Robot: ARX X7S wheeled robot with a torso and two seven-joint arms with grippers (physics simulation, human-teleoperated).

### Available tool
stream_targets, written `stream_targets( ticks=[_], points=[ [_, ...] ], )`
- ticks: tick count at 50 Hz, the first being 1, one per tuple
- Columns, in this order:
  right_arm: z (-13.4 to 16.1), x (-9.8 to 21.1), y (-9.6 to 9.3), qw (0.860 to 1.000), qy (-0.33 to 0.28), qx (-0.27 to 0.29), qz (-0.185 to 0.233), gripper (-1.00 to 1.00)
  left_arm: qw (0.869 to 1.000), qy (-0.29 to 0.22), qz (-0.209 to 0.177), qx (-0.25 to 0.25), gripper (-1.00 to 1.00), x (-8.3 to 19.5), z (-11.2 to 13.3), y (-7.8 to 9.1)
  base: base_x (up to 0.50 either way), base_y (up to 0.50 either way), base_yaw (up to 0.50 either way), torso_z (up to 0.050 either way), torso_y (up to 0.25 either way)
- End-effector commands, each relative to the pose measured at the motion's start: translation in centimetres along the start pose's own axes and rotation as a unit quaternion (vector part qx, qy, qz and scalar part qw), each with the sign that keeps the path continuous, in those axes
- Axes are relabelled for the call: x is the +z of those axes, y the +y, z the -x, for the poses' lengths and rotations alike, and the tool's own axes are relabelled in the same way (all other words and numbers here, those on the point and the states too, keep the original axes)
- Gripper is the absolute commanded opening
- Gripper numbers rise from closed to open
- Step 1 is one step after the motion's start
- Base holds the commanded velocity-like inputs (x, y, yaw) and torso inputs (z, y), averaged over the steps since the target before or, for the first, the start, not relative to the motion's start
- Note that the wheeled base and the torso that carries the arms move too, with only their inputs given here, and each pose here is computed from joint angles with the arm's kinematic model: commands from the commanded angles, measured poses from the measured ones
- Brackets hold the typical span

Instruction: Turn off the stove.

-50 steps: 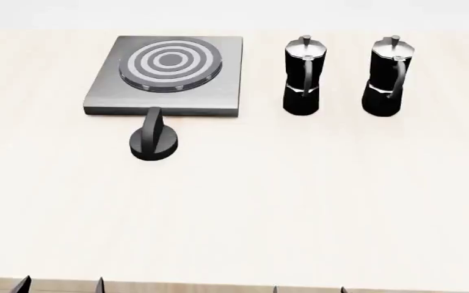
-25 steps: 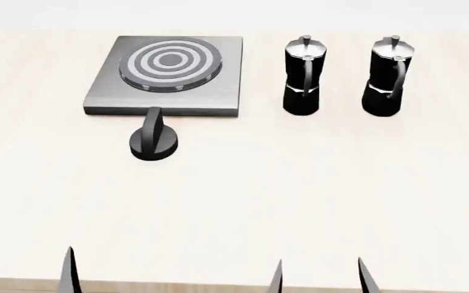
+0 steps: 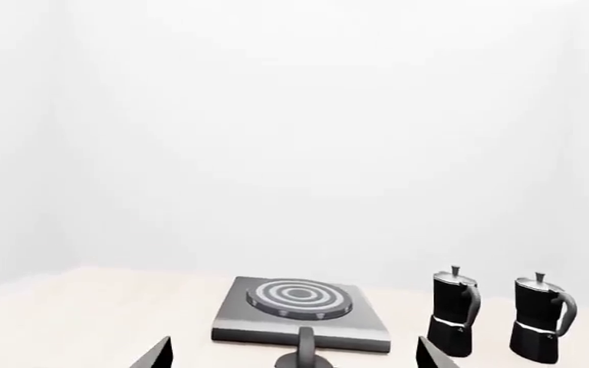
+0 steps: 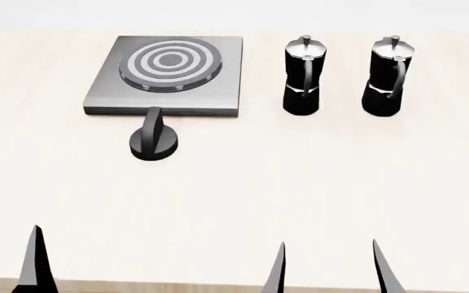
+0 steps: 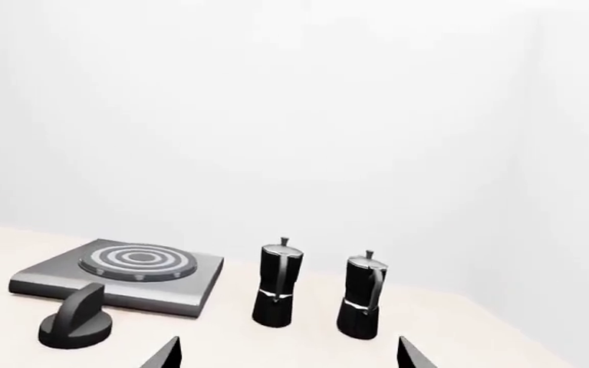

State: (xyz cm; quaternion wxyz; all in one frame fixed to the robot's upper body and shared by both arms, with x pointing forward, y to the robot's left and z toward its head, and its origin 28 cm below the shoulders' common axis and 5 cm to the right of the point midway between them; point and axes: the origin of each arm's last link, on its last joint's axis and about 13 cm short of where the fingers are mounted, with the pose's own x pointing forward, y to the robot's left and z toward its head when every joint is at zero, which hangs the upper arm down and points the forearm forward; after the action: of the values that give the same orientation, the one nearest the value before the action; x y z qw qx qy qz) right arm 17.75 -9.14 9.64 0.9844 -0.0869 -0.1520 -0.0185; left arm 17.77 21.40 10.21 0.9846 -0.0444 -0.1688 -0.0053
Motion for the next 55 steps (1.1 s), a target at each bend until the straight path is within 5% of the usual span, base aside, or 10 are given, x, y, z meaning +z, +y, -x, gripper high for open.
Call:
stream_targets(
  ticks=[1, 55],
  points=[
    [0.09, 0.57, -0.24, 1.0, -0.013, -0.005, 0.003, 1.0, 1.0, -0.013, 0.015, -0.008, 1.0, 1.02, 0.16, 0.17, 0.0, 0.0, 0.0, 0.0, 0.0],
    [0.2, 0.33, -0.23, 1.0, -0.012, 0.005, -0.007, 1.0, 1.0, -0.016, 0.019, -0.007, 1.0, 0.85, 0.2, 0.19, 0.15, 0.0, 0.0, 0.0, 0.0]
  ],
)
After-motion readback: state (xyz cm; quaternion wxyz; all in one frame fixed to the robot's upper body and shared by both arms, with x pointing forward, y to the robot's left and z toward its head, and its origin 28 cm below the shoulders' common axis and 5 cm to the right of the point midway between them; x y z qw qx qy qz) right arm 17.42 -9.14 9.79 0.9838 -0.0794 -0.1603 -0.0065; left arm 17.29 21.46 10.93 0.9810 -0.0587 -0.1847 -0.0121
